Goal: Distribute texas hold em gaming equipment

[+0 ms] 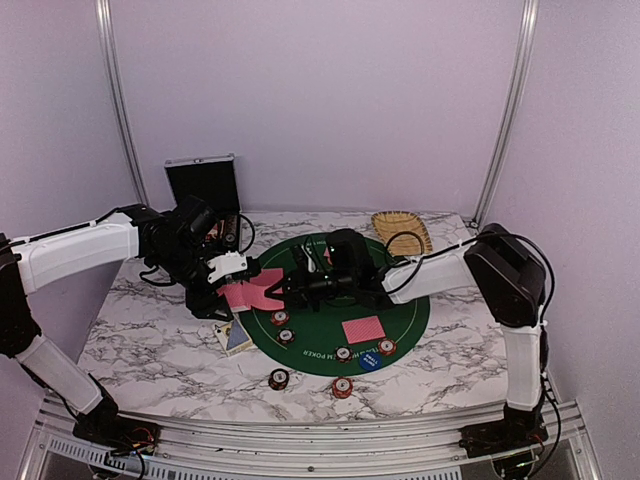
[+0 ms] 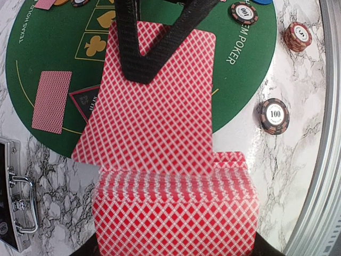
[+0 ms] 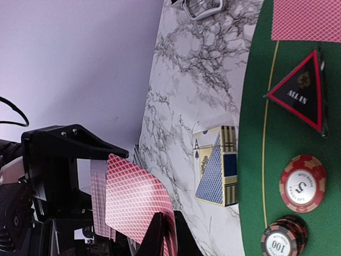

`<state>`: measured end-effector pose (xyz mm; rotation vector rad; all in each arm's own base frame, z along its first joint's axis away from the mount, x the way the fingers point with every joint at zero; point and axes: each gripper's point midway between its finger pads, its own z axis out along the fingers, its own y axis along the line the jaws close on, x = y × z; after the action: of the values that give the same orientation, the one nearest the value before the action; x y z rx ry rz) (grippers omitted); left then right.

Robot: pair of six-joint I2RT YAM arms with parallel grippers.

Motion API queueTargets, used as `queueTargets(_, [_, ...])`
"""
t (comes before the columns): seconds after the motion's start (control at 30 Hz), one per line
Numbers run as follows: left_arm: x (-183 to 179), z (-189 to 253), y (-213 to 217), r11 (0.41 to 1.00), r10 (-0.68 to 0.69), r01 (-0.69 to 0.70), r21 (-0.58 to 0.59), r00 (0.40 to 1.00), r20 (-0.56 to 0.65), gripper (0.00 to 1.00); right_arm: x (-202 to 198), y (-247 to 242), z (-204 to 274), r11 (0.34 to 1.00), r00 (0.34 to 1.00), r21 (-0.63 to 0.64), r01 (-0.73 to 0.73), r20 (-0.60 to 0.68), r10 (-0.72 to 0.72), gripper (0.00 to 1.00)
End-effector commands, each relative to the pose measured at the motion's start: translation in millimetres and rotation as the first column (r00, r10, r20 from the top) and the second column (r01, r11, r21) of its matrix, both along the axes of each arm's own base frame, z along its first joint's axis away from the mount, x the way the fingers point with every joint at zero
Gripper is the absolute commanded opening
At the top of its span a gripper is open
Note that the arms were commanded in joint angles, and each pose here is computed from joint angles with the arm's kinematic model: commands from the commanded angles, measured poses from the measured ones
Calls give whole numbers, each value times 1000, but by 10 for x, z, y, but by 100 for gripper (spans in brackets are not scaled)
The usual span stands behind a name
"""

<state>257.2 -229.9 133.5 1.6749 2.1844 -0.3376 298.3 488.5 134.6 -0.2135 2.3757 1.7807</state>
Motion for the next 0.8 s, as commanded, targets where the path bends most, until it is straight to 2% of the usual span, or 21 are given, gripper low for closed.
queueTargets(0.0, [27, 181, -41, 999, -11, 12, -35, 999, 45, 3, 172, -156, -29, 998, 999, -55, 20, 39, -18, 6])
queueTargets(0.3, [23, 179, -14, 1000, -9, 10, -25, 999, 51, 3, 585, -285, -212, 993, 997, -102, 62, 51, -57, 4])
queueTargets(0.5, [22, 166, -23, 1000, -10, 11, -25, 999, 43, 3, 896, -163, -226, 993, 995, -90, 71, 81, -64, 4])
queueTargets(0.77, [19, 175, -30, 1000, -10, 11, -29, 999, 40, 3, 1375, 14, -517, 988, 988, -96, 119, 111, -109, 5])
